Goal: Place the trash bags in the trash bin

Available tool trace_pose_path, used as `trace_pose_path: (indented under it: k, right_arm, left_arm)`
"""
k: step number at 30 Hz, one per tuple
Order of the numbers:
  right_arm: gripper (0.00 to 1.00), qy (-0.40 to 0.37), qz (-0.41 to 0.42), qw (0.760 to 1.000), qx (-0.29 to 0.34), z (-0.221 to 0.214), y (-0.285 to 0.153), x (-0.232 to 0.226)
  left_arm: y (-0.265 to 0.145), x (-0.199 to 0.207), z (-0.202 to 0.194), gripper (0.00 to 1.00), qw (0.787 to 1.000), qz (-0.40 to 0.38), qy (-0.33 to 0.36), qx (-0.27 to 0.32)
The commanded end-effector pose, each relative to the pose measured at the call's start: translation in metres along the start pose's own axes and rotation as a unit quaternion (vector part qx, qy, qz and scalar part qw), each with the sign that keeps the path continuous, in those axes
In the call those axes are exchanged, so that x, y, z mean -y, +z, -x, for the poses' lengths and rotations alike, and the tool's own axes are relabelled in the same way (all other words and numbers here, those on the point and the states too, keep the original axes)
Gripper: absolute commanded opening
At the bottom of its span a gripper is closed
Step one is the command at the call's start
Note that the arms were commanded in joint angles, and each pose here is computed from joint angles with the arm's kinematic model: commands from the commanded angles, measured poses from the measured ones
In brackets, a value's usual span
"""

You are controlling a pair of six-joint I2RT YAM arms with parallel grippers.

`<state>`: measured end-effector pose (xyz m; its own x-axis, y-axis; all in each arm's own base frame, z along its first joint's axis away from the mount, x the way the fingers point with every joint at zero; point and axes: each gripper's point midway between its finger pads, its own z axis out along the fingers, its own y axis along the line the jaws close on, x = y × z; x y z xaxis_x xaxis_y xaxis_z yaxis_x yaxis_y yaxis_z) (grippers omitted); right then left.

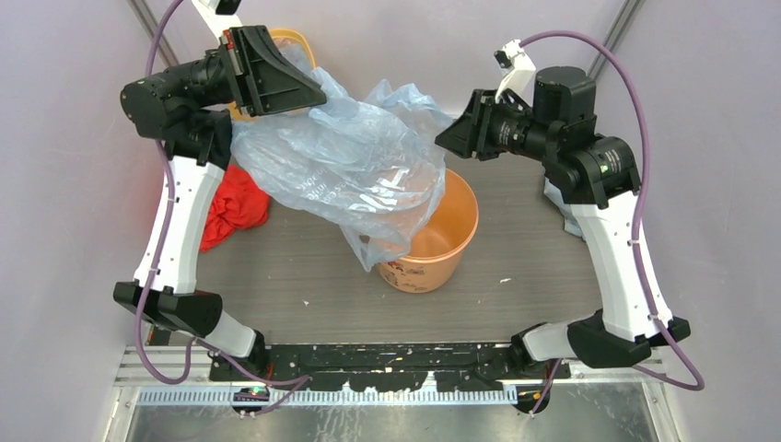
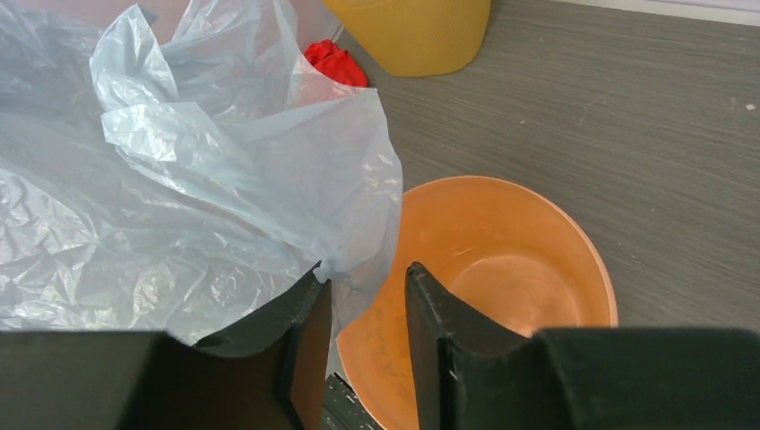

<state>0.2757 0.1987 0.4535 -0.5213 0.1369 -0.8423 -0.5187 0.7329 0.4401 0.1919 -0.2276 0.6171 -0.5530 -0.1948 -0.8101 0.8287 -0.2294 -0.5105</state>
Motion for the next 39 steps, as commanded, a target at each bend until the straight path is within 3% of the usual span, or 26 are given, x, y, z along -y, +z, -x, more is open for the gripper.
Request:
trace_pose_path:
  k: [1,5,13,18,19,21,22,32,39]
  right_arm:
    - [0.55,-0.014,0.075,0.997,0.031,0.02,0.008,-0.025]
    - [0.67,-0.011,0.085,0.996,0.036,0.029,0.016,-0.029]
    - [0.59,-0.017,0.06,0.997,0.05,0.045,0.029,-0.02]
    - [0.65,-0.028,0.05,0.996,0.067,0.056,0.035,-0.015]
    - [0.54,-0.027,0.053,0.996,0.064,0.055,0.038,-0.016]
    - [0.16,-0.018,0.047,0.997,0.058,0.053,0.046,-0.011]
    - [0.03,-0.014,0.038,0.998,0.056,0.052,0.049,-0.007]
    - [0.01,0.005,-0.116,0.985,0.124,0.066,0.018,0.05]
    - [0.01,0.03,-0.142,0.971,0.191,0.082,-0.024,0.055]
  left_arm:
    - [0.003,0.017,-0.001,0.05,0.999,-0.023,0.031,-0.004]
    - [0.002,0.018,-0.002,0.04,0.999,-0.034,0.027,-0.005]
    - [0.002,0.021,-0.005,0.04,0.999,-0.04,0.032,-0.012]
    - [0.002,0.023,-0.008,0.04,0.998,-0.052,0.029,-0.013]
    - [0.002,0.023,-0.008,0.04,0.998,-0.054,0.028,-0.012]
    - [0.001,0.023,-0.009,0.04,0.998,-0.056,0.028,-0.013]
    - [0.001,0.022,-0.009,0.04,0.998,-0.056,0.027,-0.013]
    - [-0.003,0.039,-0.013,0.03,0.997,-0.054,0.045,-0.014]
    - [-0.01,0.052,-0.015,0.02,0.997,-0.041,0.061,-0.011]
